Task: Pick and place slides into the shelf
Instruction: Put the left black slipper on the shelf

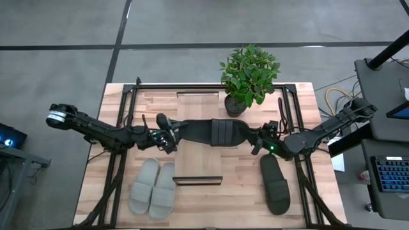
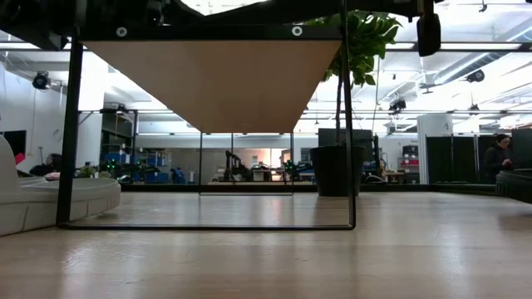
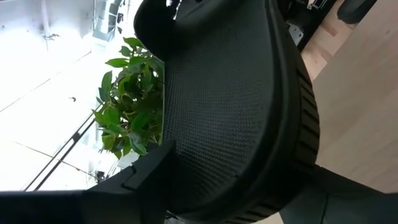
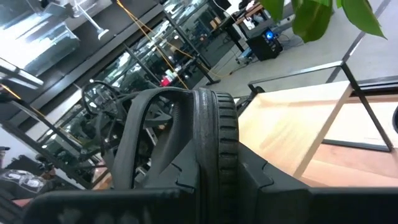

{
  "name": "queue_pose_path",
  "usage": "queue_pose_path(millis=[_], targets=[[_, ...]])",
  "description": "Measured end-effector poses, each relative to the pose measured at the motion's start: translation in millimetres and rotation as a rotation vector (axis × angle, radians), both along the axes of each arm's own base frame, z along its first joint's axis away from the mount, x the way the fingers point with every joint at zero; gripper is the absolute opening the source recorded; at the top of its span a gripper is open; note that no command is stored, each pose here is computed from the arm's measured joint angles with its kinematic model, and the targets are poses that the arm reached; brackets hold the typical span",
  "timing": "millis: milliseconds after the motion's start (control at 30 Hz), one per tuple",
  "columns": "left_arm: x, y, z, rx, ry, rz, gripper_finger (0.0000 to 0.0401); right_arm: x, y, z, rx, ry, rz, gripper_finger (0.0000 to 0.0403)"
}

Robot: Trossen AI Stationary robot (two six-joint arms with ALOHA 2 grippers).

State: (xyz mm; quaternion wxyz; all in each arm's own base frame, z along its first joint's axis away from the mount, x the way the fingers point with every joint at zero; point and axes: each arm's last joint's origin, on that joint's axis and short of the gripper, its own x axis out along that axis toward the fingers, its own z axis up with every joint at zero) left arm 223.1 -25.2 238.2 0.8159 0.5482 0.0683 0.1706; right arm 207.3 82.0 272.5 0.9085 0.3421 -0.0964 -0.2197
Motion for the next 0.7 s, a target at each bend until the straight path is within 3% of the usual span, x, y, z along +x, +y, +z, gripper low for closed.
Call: queue_pose_path(millis=[567, 700], targets=[[-3.0, 4.8, -1.9, 0.034, 0.034, 0.2, 0.022, -0.2, 0.4, 4.0, 0.006, -0.034, 0.018, 0.0041], [-6.3, 8.5, -2.5, 0.056, 0.064, 0.374, 0.022, -0.4, 2.7, 5.9, -0.011, -0.044, 0.067, 0.0041]])
